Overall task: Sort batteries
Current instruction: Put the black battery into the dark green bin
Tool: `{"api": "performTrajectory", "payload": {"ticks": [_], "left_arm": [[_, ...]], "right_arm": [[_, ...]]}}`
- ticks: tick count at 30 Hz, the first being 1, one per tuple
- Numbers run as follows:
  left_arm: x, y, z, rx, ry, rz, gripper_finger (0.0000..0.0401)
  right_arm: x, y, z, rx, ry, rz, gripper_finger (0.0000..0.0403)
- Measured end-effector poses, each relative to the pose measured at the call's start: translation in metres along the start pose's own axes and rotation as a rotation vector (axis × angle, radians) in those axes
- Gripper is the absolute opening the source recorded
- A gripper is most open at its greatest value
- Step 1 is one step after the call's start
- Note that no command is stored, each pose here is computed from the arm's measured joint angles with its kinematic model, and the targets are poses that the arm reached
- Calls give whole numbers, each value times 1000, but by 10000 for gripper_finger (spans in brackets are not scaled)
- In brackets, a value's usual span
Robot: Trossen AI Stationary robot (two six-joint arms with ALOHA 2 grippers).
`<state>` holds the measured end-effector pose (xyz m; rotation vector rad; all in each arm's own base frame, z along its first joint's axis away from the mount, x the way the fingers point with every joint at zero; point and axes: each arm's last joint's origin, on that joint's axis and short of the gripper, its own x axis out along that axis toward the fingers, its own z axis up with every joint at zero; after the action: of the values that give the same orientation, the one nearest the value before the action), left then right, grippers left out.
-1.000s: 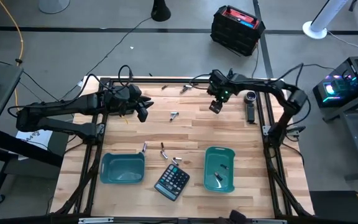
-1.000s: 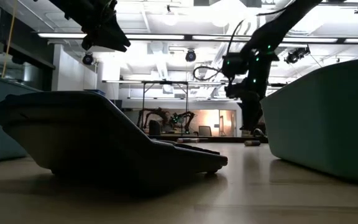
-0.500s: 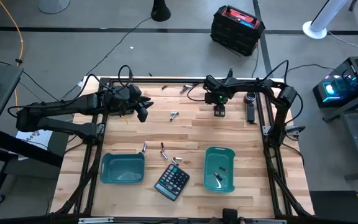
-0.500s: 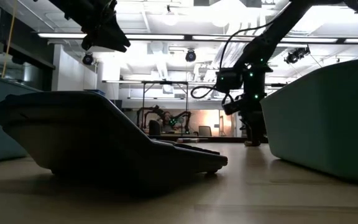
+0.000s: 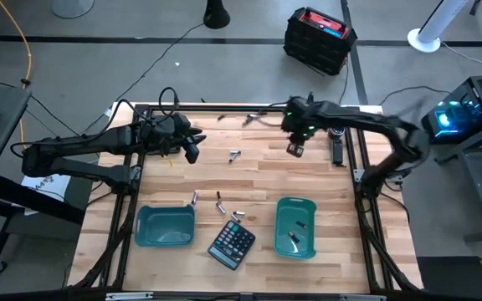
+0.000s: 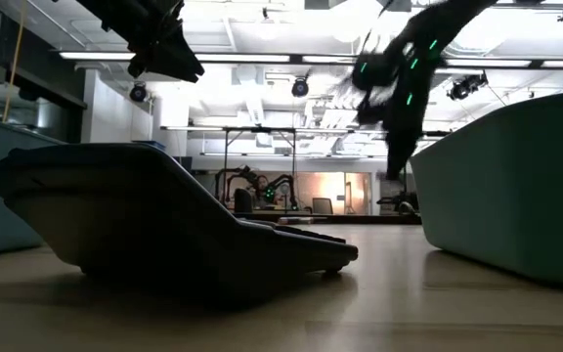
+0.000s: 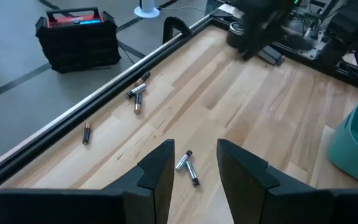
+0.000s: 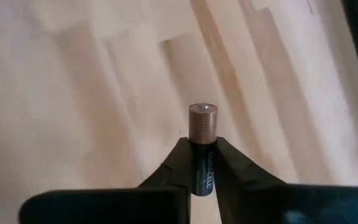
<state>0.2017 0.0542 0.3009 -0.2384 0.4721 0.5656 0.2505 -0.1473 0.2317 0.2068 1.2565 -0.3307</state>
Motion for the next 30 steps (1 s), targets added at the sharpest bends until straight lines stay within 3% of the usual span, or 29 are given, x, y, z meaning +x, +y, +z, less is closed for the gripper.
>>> {"api": "performTrajectory", "payload": {"ticks": [6,12,20,25,30], "left_arm": [[0,0,0,0,0,0,116],[0,0,0,1,-5,12,116],[0,0,0,17,-5,12,116],[0,0,0,17,-5,12,116],[0,0,0,17,-5,12,116]], "right_arm": [[-86,53,-22,163,-261,319,22],[-111,131,-47,149,-175,525,35],[-80,213,-67,108,51,474,51],[-47,233,-66,100,174,413,109],[-17,235,-64,-6,242,300,180]]}}
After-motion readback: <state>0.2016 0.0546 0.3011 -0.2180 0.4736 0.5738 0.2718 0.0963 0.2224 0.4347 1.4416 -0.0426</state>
